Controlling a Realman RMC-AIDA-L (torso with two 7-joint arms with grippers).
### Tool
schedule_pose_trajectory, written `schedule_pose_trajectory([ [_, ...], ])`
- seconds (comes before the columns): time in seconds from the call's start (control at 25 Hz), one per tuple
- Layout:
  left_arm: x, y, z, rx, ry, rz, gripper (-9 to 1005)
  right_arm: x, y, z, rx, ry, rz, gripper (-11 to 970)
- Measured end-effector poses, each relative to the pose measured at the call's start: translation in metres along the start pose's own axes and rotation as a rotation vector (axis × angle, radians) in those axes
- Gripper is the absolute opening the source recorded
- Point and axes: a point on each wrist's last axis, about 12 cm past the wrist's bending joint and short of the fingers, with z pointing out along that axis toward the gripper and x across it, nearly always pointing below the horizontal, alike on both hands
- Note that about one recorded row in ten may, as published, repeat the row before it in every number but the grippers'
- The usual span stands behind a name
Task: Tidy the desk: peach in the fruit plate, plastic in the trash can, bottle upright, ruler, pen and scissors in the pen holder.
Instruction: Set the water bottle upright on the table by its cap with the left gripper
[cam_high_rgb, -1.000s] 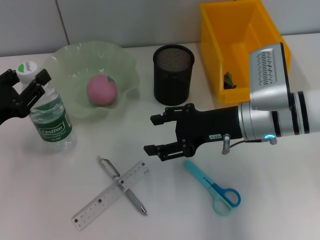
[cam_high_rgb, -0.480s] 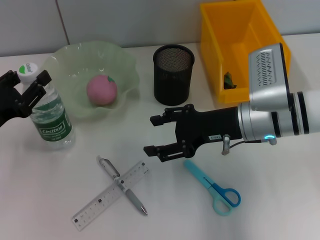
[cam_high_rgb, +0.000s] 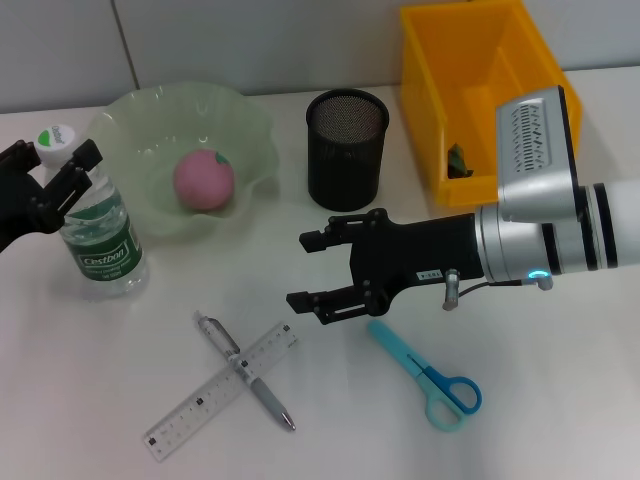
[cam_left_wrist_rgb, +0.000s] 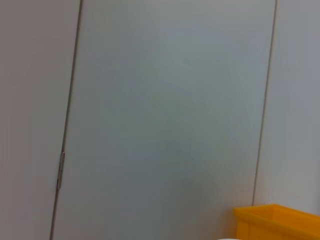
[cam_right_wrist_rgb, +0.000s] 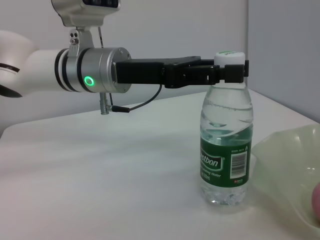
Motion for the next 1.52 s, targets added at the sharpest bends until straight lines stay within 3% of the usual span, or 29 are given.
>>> schedule_pose_trajectory([
  [1.52,0.0031,-0.0012,0.0001,-0.003,0.008,-0.002,457,0.001,0.0009,0.0006,-0.002,0.001,0.026,768],
])
